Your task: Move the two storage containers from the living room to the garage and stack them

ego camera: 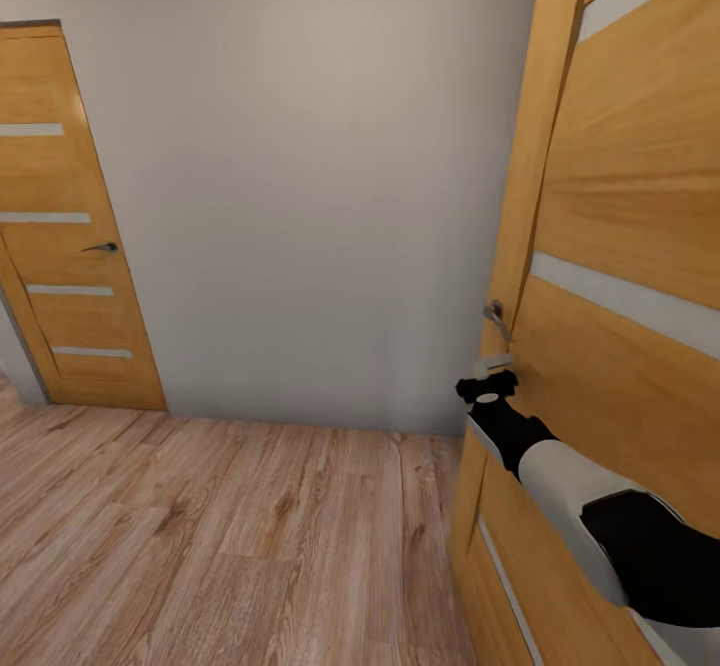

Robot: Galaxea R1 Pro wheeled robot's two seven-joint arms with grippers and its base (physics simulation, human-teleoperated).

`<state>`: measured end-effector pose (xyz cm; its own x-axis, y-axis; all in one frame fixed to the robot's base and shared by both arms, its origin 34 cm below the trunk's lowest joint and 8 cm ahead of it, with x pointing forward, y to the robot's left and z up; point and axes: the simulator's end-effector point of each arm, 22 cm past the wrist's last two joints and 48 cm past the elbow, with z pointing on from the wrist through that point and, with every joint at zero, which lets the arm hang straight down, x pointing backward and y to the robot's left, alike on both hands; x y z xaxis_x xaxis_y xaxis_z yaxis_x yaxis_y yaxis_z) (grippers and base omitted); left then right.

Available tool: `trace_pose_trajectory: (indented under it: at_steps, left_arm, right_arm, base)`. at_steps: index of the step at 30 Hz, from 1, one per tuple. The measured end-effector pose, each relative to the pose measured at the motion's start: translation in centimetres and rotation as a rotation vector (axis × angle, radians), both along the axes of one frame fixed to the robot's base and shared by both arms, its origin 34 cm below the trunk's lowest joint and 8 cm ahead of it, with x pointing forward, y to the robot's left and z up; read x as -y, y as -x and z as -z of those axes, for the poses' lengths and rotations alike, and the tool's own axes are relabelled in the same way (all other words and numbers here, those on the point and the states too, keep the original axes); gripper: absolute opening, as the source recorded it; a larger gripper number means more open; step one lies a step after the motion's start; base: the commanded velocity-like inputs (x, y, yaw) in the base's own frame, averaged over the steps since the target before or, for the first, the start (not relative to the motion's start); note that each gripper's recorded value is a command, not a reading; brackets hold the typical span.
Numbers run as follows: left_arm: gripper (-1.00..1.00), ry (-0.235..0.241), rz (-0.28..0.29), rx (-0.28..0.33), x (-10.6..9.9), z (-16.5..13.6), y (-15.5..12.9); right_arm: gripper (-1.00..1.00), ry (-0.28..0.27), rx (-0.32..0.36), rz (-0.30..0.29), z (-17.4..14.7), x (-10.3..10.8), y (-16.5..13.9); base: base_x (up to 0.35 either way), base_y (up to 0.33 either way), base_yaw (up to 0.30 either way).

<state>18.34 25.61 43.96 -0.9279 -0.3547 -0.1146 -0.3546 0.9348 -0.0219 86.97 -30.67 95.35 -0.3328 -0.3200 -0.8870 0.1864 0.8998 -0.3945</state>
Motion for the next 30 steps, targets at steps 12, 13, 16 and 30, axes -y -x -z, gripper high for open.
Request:
trace_pose_trajectory:
  at_steps: [12, 13, 16, 30]
  left_arm:
    - [1.0, 0.0, 0.001, 0.0, 0.0, 0.0, 0.0]
    - [1.0, 0.0, 0.001, 0.0, 0.0, 0.0, 0.0]
    - [1.0, 0.0, 0.001, 0.0, 0.0, 0.0, 0.0]
    - [1.0, 0.0, 0.001, 0.002, 0.0, 0.0, -0.1]
  right_arm:
    - [1.0, 0.042, -0.001, 0.128, -0.5, 10.3, 1.3]
    - [1.0, 0.042, 0.0, 0.128, -0.5, 10.2, 1.3]
    - [1.0, 0.041, 0.0, 0.129, -0.5, 10.2, 1.3]
    - [1.0, 0.038, 0.002, 0.129, -0.6, 10.2, 1.3]
  base:
    - [0.0, 0.0, 0.0]
    - [0.0, 0.0, 0.0]
    - [0.0, 0.0, 0.0]
    - [0.0, 0.0, 0.0]
